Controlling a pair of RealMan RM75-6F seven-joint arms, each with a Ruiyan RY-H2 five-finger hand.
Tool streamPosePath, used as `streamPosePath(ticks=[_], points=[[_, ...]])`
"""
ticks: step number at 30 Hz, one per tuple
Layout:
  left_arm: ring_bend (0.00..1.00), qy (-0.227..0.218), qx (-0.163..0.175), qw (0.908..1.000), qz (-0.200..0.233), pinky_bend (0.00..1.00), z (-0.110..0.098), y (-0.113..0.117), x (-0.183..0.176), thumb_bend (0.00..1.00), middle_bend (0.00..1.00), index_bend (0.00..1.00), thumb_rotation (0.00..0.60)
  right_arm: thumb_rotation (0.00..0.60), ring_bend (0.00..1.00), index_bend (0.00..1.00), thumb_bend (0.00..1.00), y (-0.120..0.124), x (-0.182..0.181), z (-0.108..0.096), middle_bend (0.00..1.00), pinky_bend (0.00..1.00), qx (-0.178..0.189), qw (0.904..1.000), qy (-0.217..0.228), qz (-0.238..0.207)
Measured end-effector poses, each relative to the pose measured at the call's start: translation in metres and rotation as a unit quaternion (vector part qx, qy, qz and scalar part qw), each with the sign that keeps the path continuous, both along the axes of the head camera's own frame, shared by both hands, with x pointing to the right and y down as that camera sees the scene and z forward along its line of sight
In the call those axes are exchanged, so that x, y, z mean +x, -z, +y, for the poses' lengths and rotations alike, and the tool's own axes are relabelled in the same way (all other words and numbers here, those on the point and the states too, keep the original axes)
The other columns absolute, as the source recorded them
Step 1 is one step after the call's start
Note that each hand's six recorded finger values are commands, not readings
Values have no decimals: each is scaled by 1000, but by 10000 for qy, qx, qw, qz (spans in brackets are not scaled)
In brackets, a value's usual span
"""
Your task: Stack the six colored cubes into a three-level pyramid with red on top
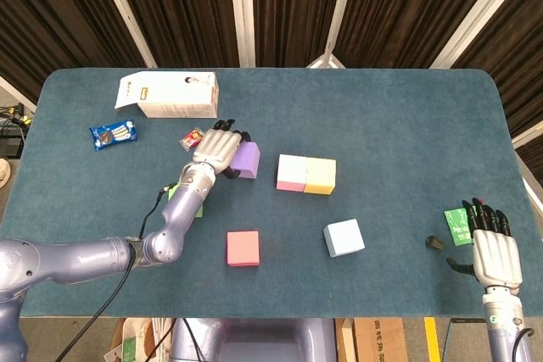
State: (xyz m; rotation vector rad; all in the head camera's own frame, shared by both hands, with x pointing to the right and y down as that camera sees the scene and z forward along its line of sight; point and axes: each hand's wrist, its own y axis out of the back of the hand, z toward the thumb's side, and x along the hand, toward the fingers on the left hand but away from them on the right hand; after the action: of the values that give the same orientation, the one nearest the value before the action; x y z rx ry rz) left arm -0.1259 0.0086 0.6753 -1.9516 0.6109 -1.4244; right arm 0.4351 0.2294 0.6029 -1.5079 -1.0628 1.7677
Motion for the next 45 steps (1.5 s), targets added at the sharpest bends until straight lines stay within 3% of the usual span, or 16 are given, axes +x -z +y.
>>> streamPosePath(ticks=[25,45], points=[[0,-156,-31,9998,-126,0,13,-19,35,358,261,286,600,600,0,0,75,21,-11,-9,0,0,813,9926,904,49],[0,-57,-3,9999,-132,0,17,-25,57,356,252,286,600,600,0,0,74,26,-11,-10,0,0,964,9911,915,85]])
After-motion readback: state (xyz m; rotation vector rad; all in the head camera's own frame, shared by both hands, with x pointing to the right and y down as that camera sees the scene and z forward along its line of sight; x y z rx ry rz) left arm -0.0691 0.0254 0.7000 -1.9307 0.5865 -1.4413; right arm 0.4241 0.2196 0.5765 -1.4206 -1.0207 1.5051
